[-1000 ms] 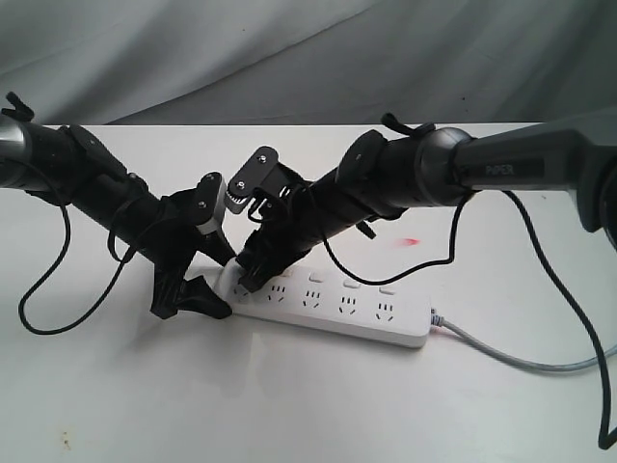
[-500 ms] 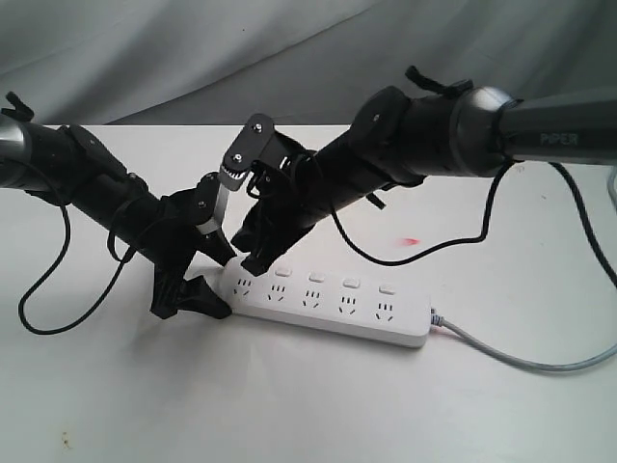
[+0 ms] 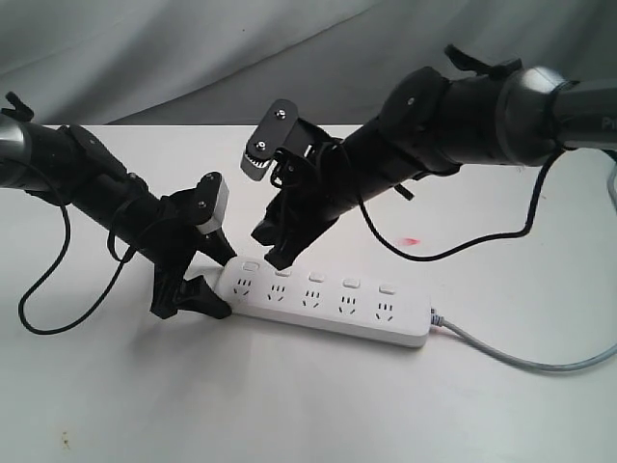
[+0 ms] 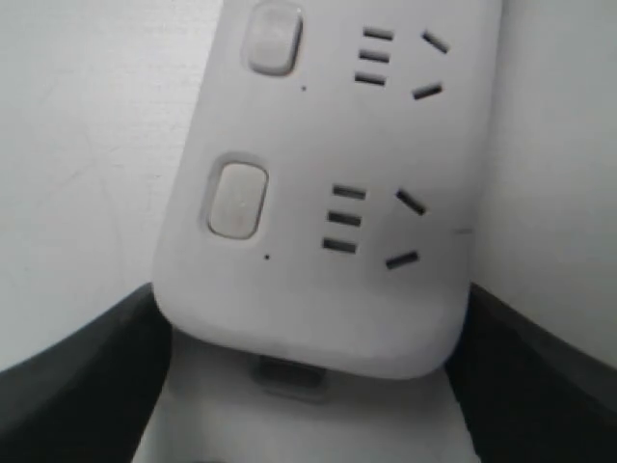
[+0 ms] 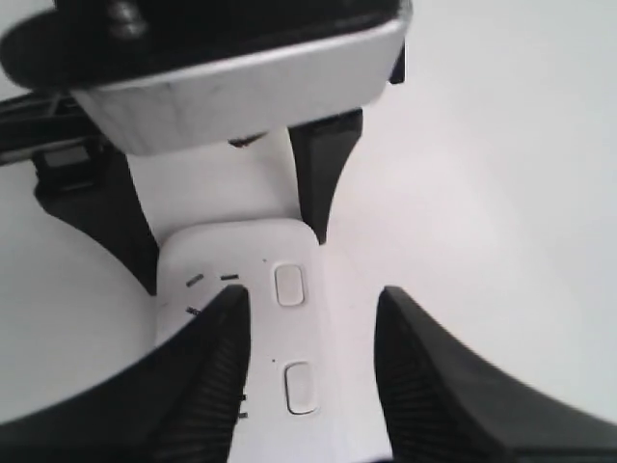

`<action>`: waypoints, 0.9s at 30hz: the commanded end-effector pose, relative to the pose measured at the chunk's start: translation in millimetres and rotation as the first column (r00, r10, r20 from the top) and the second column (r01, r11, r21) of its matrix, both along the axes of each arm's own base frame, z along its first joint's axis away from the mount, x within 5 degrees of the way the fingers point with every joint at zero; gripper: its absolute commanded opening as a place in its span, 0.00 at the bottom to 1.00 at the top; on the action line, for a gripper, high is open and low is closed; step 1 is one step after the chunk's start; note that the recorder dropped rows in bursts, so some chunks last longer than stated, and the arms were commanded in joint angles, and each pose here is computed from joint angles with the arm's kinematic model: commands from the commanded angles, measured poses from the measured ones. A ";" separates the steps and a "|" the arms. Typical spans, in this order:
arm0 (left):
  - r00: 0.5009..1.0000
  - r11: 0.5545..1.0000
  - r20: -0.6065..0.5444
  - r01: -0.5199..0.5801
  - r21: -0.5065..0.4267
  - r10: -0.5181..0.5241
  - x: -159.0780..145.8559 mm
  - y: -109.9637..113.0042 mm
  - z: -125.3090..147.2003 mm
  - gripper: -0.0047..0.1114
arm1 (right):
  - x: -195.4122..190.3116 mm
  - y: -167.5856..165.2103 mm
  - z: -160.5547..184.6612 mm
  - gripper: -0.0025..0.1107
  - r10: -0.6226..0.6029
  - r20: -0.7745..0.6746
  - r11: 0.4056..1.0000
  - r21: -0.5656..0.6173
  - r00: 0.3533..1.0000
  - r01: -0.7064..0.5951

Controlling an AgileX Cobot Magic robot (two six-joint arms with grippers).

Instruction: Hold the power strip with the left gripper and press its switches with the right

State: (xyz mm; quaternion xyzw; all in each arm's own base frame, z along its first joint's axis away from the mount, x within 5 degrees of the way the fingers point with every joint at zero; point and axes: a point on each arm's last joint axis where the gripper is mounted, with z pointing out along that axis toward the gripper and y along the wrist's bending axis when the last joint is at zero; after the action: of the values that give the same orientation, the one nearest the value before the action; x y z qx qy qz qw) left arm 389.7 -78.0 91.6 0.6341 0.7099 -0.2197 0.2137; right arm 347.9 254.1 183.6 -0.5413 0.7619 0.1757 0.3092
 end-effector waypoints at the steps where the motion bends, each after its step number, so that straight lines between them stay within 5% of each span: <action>1: 1.000 1.000 -0.005 0.009 0.013 -0.009 -1.0 -1.4 -4.0 0.61 | 2.2 -6.2 -3.6 0.37 -0.045 0.029 0.999 -0.009 0.999 0.045; 27: 1.000 1.000 -0.005 0.007 0.012 -0.007 -1.0 -1.5 -3.9 0.61 | 10.8 -10.2 -49.1 0.37 -0.089 -0.046 0.995 -0.056 0.995 0.087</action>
State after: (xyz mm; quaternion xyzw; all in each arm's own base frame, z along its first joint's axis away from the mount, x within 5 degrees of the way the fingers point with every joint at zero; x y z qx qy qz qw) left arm 389.7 -78.0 91.6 0.6341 0.7099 -0.2197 0.2137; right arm 358.3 246.7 145.2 -0.5142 0.7902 0.1511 0.2973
